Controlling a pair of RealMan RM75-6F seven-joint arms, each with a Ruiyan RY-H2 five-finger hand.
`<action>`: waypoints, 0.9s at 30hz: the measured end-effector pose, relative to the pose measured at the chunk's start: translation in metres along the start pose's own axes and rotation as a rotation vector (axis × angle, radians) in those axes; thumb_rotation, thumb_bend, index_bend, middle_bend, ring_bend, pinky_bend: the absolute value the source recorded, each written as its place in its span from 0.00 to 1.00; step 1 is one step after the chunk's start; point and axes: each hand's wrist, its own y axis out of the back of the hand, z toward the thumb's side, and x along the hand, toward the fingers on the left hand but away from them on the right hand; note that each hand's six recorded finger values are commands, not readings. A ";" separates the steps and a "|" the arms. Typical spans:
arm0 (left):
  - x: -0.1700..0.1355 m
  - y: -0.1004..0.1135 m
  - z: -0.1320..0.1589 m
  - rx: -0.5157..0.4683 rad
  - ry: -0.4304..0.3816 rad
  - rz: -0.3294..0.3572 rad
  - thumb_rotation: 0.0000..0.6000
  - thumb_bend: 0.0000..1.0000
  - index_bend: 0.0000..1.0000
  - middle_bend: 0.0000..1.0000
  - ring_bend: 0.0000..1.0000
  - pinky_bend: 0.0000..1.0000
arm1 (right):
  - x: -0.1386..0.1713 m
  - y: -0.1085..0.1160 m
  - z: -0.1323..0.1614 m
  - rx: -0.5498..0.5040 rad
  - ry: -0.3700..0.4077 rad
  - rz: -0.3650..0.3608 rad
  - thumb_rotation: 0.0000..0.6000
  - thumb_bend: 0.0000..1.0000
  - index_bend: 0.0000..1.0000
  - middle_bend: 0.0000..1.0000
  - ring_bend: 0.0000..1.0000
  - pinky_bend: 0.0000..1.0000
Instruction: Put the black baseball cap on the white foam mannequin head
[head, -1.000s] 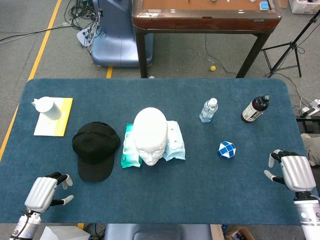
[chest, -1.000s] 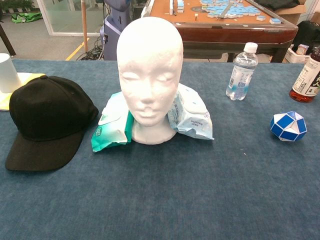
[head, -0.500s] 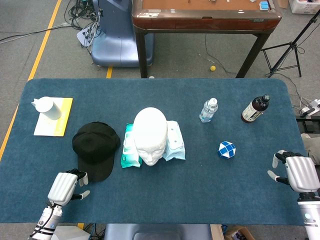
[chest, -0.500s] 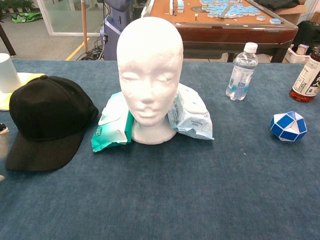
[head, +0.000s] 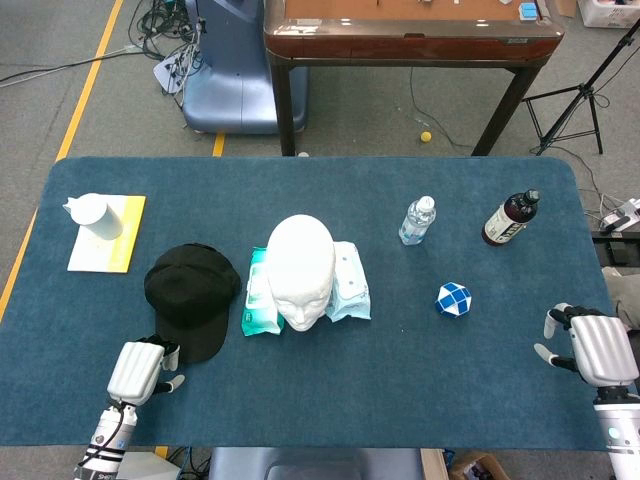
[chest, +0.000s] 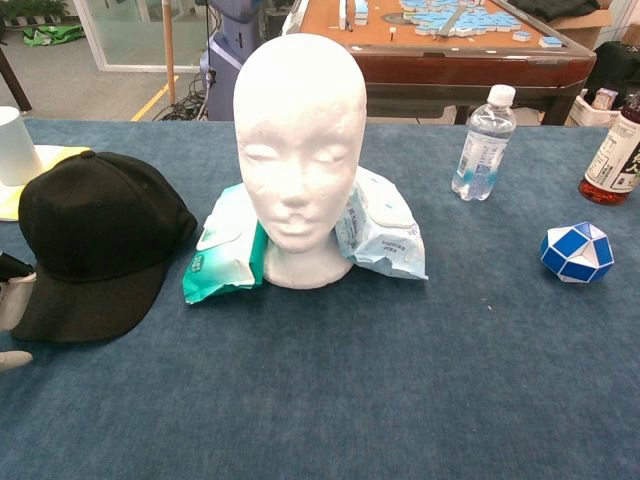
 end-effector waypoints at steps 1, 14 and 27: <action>0.000 -0.001 -0.001 0.005 0.002 0.000 1.00 0.04 0.71 0.70 0.49 0.59 | 0.000 0.000 0.000 -0.001 -0.001 0.001 1.00 0.12 0.66 0.54 0.53 0.53; 0.004 -0.015 -0.006 0.041 0.003 -0.001 1.00 0.04 0.73 0.72 0.50 0.60 | 0.002 -0.004 -0.003 -0.007 -0.008 0.008 1.00 0.12 0.66 0.54 0.53 0.53; 0.018 -0.024 -0.014 0.066 0.049 -0.011 1.00 0.04 0.73 0.72 0.50 0.60 | 0.005 -0.009 -0.007 -0.009 -0.020 0.021 1.00 0.12 0.66 0.54 0.53 0.53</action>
